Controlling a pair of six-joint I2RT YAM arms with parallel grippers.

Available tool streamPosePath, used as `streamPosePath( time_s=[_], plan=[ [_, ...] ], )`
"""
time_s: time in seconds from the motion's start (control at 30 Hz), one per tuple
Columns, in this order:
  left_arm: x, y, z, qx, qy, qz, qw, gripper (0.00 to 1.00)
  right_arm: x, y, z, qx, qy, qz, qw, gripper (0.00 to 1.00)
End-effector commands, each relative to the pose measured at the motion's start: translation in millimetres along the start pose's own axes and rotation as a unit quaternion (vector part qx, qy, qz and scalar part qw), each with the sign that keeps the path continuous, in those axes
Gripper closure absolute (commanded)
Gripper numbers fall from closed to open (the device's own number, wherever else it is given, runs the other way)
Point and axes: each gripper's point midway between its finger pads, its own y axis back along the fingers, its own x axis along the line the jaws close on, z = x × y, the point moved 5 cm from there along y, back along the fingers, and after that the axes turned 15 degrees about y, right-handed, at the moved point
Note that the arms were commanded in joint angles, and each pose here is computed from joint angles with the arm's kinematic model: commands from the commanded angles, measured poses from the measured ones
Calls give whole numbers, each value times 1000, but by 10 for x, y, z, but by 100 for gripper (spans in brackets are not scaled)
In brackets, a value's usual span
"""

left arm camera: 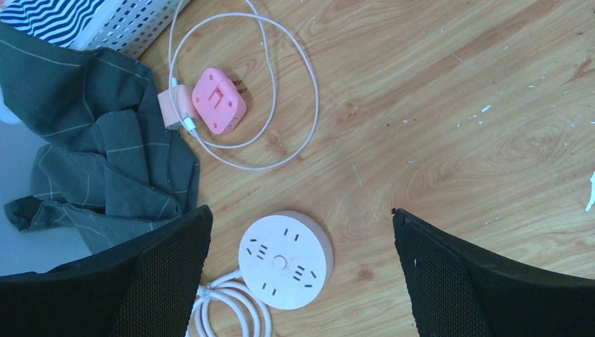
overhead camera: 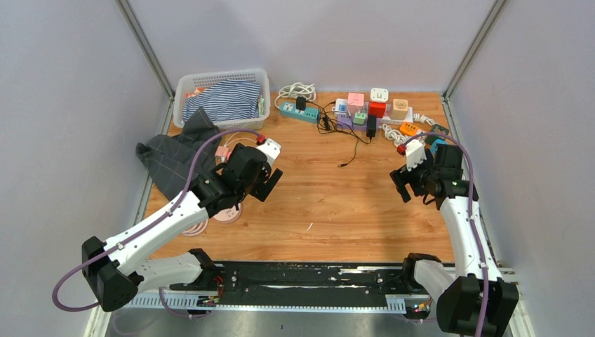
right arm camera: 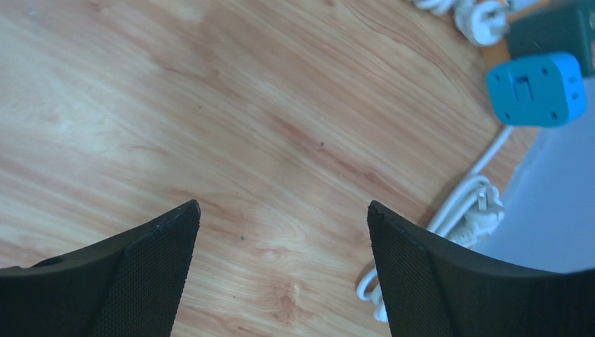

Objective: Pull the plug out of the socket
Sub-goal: Move the socket to the center of the board.

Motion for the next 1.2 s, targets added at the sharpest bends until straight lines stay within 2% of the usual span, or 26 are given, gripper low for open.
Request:
streamPosePath(
  time_s=[0.0,0.07,0.17,0.37,0.83,1.17],
  plan=[
    [46,14,6,-7,-4,7,1000,0,-313,29,-137,60,-82,-107,989,7],
    [56,21,12,-10,-3,8,1000,0,-395,10,-225,82,-108,-147,980,4],
    [66,30,20,-13,-1,8,1000,0,-505,4,-337,117,-131,-195,965,4],
    [65,13,8,-11,-2,7,1000,0,-648,-27,-497,154,-178,-234,943,7],
    [31,-78,-36,0,-6,1,1000,0,-855,-235,-1142,237,-246,-196,919,11],
    [-10,-145,-83,14,-13,-6,1000,0,-861,-371,-1586,273,-296,-160,901,16]
  ],
)
